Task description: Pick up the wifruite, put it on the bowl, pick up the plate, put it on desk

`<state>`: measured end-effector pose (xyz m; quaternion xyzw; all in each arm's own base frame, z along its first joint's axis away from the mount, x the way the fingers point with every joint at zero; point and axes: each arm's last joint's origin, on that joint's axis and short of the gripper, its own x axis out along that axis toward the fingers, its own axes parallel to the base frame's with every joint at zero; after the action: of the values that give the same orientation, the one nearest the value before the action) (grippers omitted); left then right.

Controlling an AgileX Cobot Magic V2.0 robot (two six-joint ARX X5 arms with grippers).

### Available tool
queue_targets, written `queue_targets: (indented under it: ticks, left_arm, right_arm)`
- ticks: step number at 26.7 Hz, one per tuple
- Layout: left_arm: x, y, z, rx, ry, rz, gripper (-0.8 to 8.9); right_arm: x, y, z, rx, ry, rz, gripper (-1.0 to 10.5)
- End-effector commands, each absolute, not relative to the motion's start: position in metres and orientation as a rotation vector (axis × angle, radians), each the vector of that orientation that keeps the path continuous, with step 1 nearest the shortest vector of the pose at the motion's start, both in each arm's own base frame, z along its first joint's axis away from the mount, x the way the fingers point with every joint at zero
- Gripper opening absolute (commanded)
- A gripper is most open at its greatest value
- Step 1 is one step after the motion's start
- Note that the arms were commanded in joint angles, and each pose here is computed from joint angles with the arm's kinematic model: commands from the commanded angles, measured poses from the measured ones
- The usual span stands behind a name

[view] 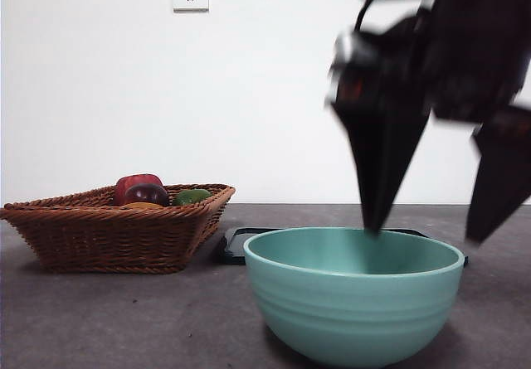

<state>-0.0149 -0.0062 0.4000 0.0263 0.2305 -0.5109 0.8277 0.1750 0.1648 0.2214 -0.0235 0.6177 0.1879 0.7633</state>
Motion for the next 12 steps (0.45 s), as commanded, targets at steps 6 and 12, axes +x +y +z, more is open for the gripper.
queue_targets:
  ticks: [6, 12]
  left_arm:
    - [-0.017, -0.005, 0.404, 0.059, 0.464, -1.099, 5.66]
    - [-0.017, -0.005, 0.404, 0.059, 0.463, -1.099, 5.66]
  right_arm:
    - [0.114, 0.113, 0.312, 0.099, 1.102, 0.506, 5.7]
    - [0.056, 0.056, 0.342, 0.219, 0.863, 0.592, 5.7]
